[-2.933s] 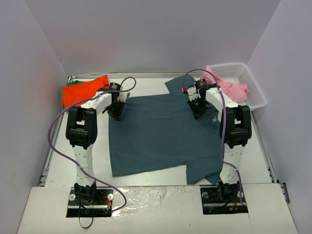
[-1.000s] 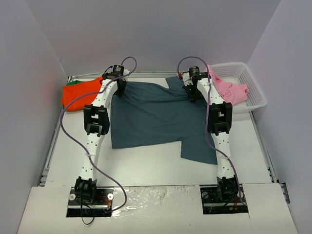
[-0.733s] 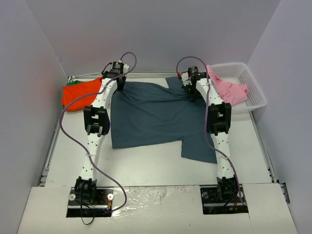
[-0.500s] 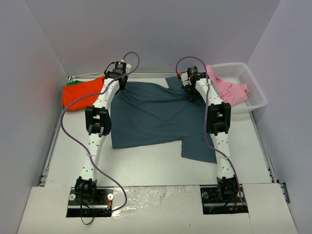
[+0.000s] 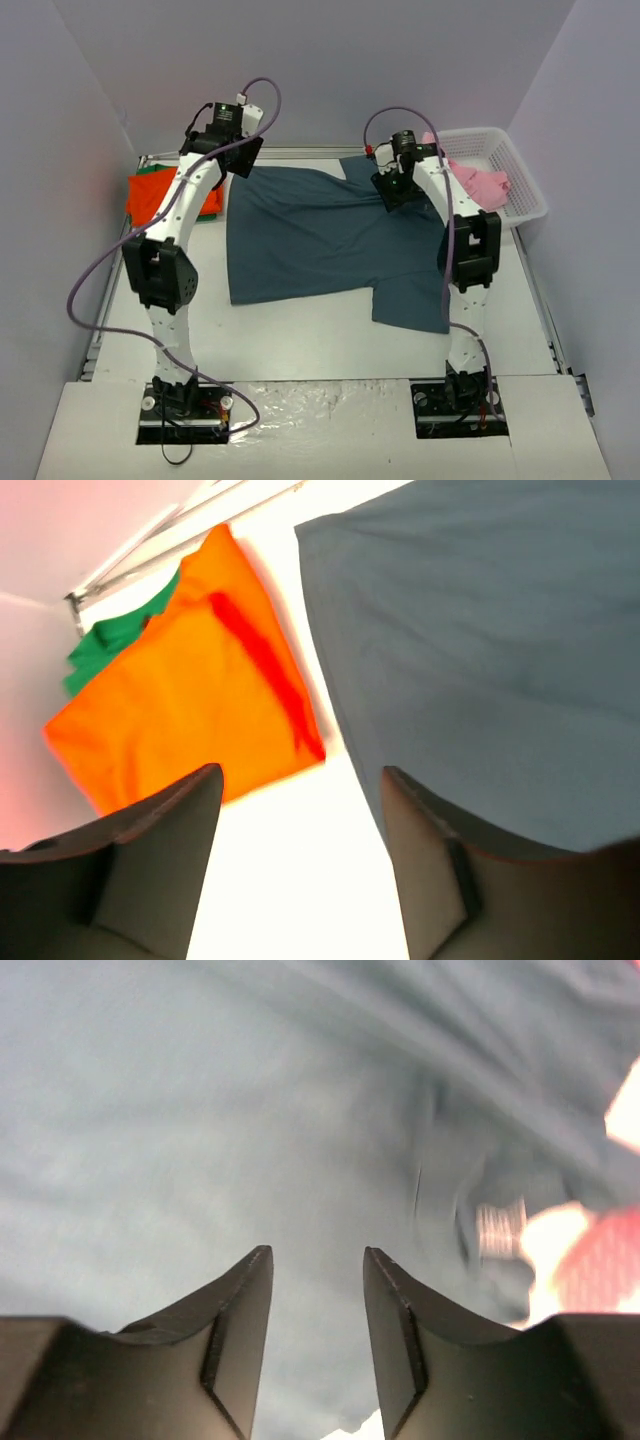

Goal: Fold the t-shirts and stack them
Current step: Flatten out the tshirt, then grap the side of the flattened tshirt closest away from the robot with both arms

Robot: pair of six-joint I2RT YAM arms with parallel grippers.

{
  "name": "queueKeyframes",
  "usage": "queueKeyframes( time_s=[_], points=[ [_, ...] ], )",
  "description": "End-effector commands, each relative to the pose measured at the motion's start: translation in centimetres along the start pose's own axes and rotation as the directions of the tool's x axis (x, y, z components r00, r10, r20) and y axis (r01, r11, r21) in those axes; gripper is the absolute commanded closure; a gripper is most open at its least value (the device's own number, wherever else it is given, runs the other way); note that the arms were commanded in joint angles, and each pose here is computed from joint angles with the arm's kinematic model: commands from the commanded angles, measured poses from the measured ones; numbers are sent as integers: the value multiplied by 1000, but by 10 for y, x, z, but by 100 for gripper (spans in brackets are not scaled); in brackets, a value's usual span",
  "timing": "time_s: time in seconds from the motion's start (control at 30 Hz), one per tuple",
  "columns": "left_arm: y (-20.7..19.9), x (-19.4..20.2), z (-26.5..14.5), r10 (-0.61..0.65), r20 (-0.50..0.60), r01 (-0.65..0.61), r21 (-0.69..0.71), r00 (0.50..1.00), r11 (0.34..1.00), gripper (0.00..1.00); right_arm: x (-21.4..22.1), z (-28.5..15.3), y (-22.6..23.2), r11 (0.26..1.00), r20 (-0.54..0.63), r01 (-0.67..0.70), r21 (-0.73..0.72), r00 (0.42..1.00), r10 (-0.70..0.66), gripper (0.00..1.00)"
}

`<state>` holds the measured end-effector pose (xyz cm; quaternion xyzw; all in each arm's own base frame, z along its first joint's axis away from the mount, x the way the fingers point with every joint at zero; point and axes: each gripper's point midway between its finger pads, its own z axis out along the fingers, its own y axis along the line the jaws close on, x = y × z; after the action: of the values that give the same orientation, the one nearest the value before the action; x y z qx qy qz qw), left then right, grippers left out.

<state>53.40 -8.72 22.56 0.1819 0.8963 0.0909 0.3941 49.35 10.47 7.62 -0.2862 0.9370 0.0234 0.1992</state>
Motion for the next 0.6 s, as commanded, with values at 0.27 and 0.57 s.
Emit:
queueKeyframes(
  time_s=[0.27, 0.57],
  points=[
    [-60, 180, -92, 405, -160, -364, 233, 900, 902, 36, 95, -88, 52, 993, -33, 31, -116, 999, -35, 57],
    [-75, 276, -98, 525, -185, -496, 182, 831, 849, 36, 159, -105, 57, 985, -32, -78, -152, 997, 74, 56]
  ],
)
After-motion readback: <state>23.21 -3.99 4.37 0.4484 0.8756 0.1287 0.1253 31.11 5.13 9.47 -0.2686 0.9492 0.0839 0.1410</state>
